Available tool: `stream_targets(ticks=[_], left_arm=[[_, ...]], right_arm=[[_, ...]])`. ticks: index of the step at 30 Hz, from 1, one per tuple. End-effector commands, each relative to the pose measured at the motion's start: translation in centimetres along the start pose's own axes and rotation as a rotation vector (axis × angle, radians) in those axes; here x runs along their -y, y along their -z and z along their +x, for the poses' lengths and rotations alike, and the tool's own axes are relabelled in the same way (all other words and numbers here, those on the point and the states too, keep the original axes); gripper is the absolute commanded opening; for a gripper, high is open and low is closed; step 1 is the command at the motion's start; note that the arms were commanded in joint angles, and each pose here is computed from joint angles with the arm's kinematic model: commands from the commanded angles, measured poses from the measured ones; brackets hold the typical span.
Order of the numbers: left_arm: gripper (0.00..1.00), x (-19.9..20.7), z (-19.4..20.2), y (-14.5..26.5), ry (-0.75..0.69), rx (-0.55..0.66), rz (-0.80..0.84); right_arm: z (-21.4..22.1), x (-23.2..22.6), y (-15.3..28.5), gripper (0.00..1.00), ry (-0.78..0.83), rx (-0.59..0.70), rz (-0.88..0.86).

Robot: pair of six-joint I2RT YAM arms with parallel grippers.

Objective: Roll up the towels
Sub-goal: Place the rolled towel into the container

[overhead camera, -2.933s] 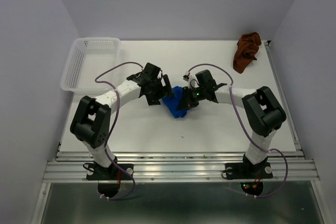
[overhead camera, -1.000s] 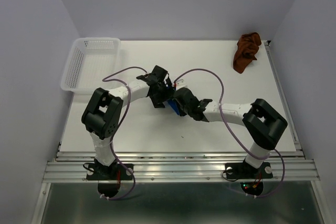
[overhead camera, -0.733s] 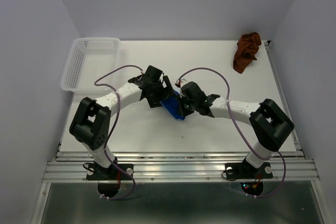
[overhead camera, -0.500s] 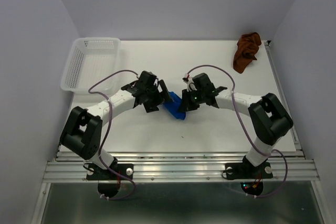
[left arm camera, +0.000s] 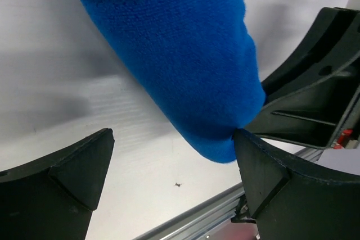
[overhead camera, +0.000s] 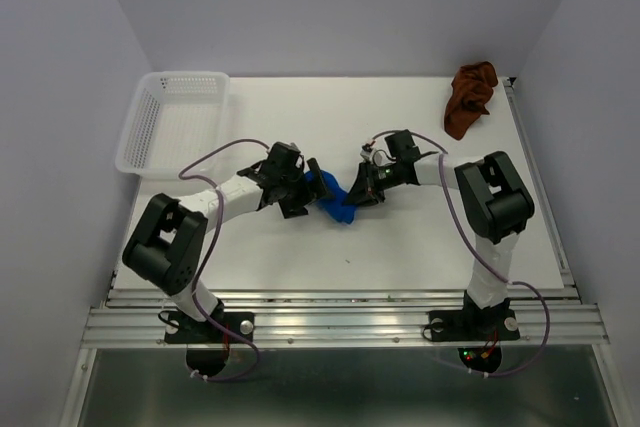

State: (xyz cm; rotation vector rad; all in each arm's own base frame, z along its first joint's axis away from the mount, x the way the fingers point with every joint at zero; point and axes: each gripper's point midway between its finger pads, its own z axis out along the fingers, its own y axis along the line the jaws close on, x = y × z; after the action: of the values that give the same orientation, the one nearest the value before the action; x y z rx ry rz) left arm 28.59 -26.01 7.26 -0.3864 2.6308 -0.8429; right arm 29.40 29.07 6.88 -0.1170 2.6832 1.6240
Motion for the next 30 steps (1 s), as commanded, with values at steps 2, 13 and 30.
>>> stream_targets(ticks=[2, 13, 30], left_arm=[[0.98, 2.3, -1.7, -1.3, -0.035, 0.024, 0.069], [0.88, 2.8, -2.2, -4.8, -0.014, -0.008, 0.083], [0.67, 2.3, -7.1, -6.0, -0.025, 0.123, 0.0]], right_arm=[[-1.1, -0.8, 0.6, 0.01, -0.059, -0.019, -0.059], [-2.6, 3.1, 0.5, 0.01, -0.163, 0.002, -0.015], [-4.3, 4.5, 2.0, 0.08, -0.096, 0.036, 0.14]])
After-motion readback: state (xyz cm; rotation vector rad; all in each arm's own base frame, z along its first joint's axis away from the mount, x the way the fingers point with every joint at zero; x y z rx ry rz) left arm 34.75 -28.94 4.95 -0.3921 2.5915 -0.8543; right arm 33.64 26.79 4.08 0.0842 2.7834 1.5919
